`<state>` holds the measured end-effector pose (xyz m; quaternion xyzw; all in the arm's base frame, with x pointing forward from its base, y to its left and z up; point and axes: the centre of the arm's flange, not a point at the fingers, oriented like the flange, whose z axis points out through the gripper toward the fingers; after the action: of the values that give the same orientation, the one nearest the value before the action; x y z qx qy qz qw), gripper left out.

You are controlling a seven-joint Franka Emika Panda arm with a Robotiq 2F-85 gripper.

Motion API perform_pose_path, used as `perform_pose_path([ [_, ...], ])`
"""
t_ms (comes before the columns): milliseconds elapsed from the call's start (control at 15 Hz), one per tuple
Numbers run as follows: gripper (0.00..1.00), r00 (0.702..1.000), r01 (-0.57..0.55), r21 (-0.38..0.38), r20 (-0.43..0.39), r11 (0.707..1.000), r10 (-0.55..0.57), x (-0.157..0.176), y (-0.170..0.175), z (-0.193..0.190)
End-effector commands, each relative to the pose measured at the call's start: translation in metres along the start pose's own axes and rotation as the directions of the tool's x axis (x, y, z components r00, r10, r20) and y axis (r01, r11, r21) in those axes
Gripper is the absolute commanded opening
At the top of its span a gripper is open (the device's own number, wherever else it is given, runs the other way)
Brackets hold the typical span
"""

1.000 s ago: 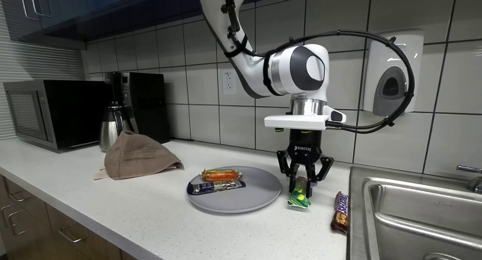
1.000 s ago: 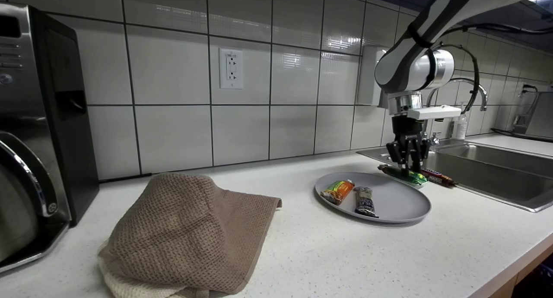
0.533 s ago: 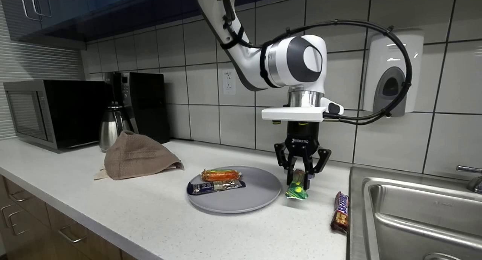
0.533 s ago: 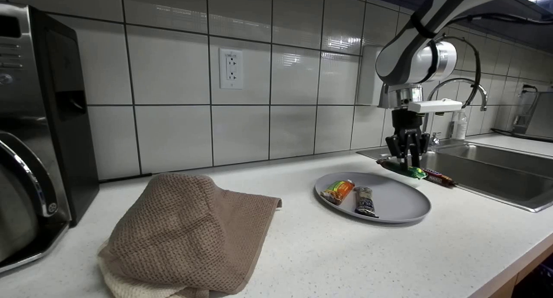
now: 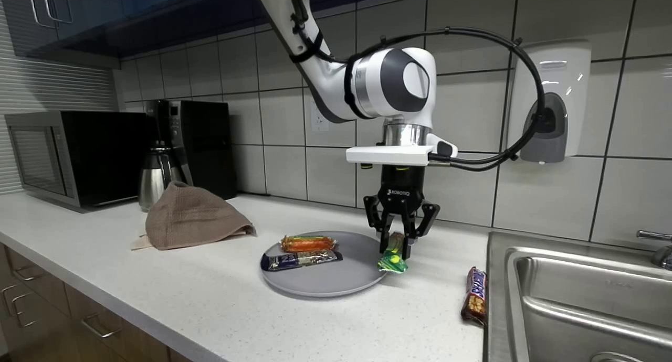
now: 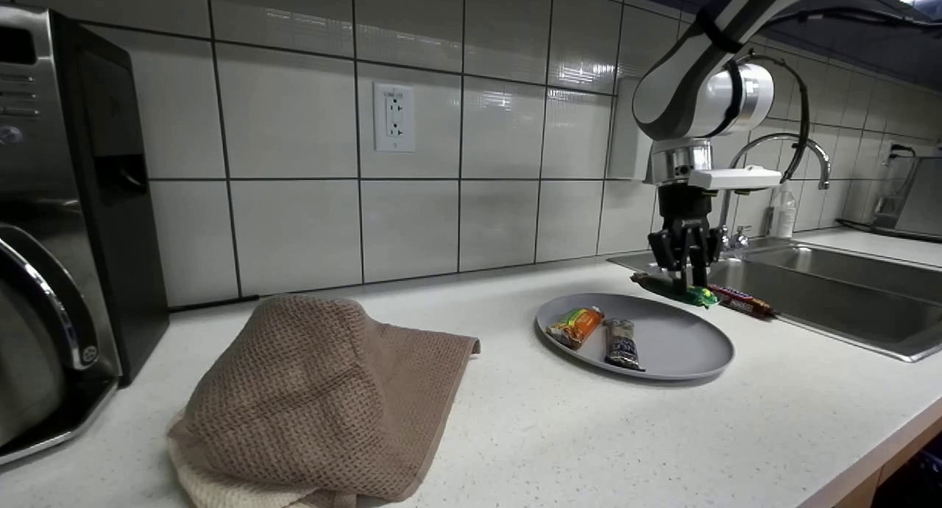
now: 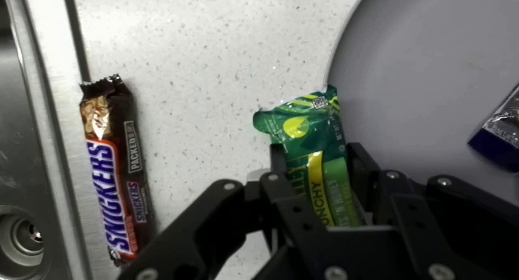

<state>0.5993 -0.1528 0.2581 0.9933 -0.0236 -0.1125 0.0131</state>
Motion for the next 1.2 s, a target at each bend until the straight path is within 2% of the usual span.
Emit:
perform_pose_path([
  [0, 0.17, 1.000, 0.010, 0.005, -0.008, 1.000, -0.010, -0.020, -0.027, -0.007],
  [533, 0.17, 1.000, 0.017, 0.010, 0.021, 1.000, -0.018, -0.016, -0.091, 0.000],
  [1133, 0.17, 0.999, 0.025, 0.010, 0.039, 1.000, -0.025, -0.008, -0.102, 0.009],
])
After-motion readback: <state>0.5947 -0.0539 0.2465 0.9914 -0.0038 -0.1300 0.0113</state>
